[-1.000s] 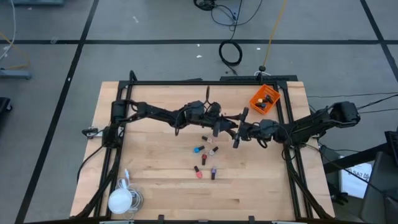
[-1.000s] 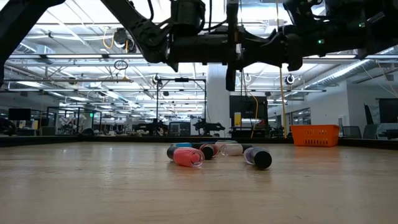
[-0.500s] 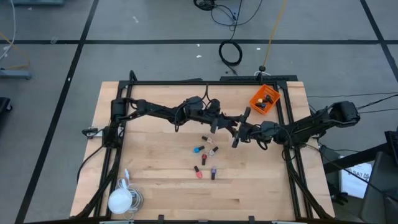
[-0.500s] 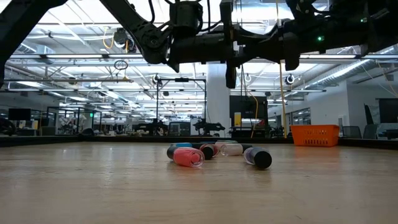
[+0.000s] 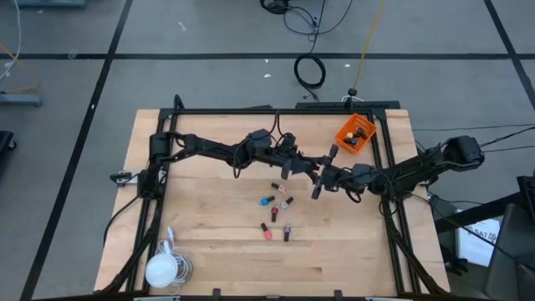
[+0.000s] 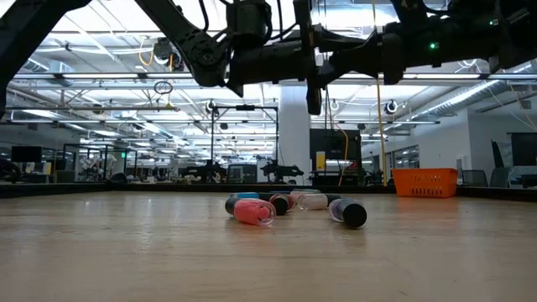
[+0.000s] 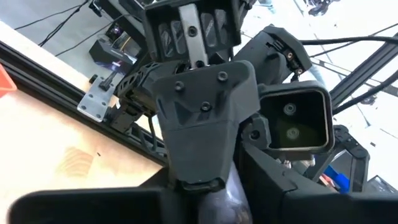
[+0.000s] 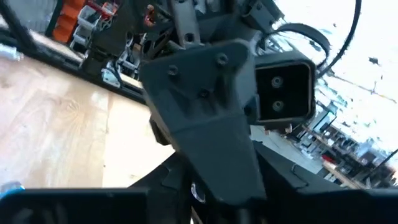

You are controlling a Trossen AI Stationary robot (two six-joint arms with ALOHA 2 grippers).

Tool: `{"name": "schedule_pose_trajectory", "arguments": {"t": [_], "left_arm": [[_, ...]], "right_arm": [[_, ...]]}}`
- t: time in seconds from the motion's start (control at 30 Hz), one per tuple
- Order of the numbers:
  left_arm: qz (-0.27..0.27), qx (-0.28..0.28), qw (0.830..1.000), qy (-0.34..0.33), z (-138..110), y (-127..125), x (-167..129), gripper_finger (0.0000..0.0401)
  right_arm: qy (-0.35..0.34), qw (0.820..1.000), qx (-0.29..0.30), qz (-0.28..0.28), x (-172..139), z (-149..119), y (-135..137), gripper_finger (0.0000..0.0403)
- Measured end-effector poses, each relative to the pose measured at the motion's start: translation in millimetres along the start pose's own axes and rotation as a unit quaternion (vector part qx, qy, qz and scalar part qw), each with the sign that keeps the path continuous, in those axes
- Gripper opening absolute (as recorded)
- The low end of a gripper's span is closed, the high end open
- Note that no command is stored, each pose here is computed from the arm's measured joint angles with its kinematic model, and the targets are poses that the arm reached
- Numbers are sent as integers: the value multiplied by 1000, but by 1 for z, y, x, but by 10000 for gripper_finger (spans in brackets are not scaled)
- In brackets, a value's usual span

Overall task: Pick & Place Nail Polish
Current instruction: Put the light blue nail polish bottle into the orange basket

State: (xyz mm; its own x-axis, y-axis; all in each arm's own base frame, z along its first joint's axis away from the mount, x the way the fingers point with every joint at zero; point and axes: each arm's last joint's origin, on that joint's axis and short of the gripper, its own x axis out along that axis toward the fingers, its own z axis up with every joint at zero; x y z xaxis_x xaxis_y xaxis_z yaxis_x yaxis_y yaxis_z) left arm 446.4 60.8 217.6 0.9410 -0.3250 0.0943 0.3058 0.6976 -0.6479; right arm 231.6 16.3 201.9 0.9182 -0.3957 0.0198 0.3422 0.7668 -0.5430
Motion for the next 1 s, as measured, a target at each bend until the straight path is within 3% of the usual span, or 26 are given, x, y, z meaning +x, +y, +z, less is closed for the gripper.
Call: {"name": "schedule_pose_trajectory", "arguments": {"t": [0.37, 0.53, 0.8, 0.9, 1.0], "left_arm": [[2, 13, 1000, -3, 0, -1, 0, 204], [2, 50, 999, -2, 5, 4, -4, 242], [16, 45, 999, -9, 25, 25, -21, 265], [52, 51, 996, -54, 39, 33, -30, 265], [61, 36, 996, -62, 43, 37, -33, 260]], "right_arm": [[5, 1000, 4, -1, 0, -1, 0, 104], [4, 1000, 7, -1, 0, -1, 0, 104], [-6, 1000, 19, -12, -4, 4, 1, 104], [-18, 999, 21, 26, -5, 4, 5, 104], [-17, 1000, 19, 11, -5, 5, 4, 104]]}}
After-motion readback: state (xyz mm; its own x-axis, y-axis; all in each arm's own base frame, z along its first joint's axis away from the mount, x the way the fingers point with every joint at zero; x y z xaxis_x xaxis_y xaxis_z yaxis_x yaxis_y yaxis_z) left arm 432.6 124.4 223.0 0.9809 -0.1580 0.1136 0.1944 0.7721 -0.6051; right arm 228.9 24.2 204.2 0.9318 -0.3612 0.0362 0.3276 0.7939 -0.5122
